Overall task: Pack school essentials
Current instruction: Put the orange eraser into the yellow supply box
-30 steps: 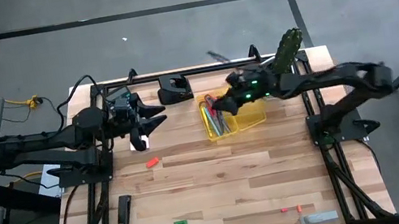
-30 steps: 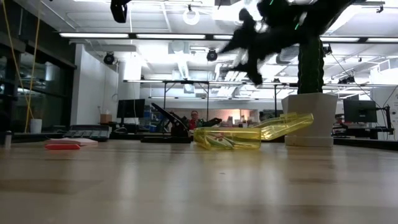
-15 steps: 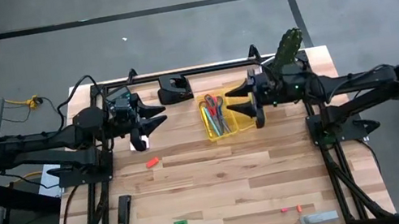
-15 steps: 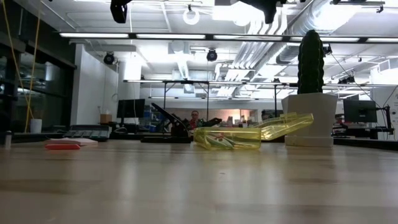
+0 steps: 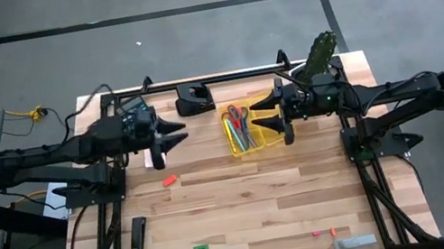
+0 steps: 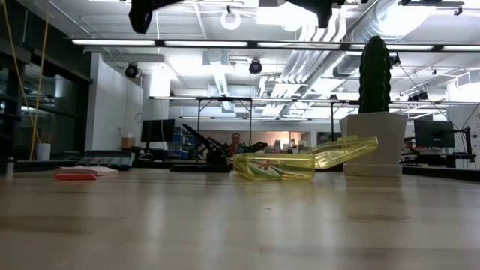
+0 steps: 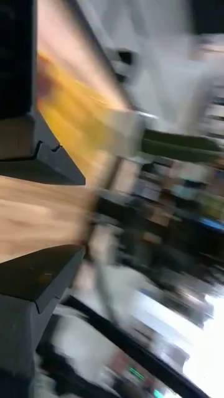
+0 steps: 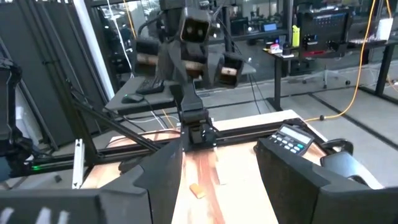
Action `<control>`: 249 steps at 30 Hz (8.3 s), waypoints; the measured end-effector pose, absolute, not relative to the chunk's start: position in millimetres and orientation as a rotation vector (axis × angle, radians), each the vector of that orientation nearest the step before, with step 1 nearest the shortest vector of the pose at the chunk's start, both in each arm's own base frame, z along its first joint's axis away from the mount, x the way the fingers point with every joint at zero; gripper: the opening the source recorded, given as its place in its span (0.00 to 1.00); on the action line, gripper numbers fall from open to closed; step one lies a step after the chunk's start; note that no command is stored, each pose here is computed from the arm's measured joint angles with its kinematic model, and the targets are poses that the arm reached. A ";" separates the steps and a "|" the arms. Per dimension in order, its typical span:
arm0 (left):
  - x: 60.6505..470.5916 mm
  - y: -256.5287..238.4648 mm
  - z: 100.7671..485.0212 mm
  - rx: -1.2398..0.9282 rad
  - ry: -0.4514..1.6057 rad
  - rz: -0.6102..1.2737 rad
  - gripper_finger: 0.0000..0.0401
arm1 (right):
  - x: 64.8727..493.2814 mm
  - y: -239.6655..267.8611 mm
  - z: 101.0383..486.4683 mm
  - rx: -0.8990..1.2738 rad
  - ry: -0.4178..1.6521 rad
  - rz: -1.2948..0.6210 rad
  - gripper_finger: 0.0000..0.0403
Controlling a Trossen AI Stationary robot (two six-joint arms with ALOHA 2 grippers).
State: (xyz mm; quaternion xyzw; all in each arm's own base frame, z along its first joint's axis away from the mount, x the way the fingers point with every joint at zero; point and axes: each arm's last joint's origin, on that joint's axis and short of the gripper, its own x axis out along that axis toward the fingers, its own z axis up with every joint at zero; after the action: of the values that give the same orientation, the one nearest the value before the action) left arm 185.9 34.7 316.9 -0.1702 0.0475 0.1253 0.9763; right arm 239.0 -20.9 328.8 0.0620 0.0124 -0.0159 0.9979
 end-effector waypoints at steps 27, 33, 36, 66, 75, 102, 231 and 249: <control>222.1 17.4 155.3 -0.577 1.529 0.525 0.39 | 238.9 -21.2 325.7 0.188 0.059 -0.041 0.49; 227.3 17.5 142.2 -0.560 1.567 0.534 0.39 | 238.8 -21.3 324.4 0.189 0.072 -0.043 0.49; 229.9 17.9 137.3 -0.553 1.570 0.538 0.39 | 238.8 -21.6 324.1 0.189 0.075 -0.045 0.49; 230.8 16.6 139.7 -0.478 1.613 0.429 0.18 | 238.7 -22.7 323.0 0.188 0.083 -0.079 0.49; 228.0 31.4 229.2 -0.468 1.265 0.412 0.18 | 238.8 -22.7 324.0 0.187 0.073 -0.077 0.49; 214.4 38.2 380.1 -0.471 -0.008 0.053 0.18 | 243.6 -21.1 330.0 0.129 -0.013 -0.088 0.49; 182.6 13.7 385.5 -0.069 0.044 0.273 0.43 | 350.5 -90.9 184.2 0.404 1.090 -0.805 0.01; 182.6 13.7 385.5 -0.069 0.044 0.273 0.43 | 349.6 -93.4 183.7 0.479 1.062 -0.860 0.08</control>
State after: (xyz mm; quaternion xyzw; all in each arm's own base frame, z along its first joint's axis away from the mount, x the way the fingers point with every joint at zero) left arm 182.6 13.7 385.5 -0.0345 0.0220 0.1361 0.9899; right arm 349.6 -93.4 183.7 0.2191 0.4857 -0.3933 0.7492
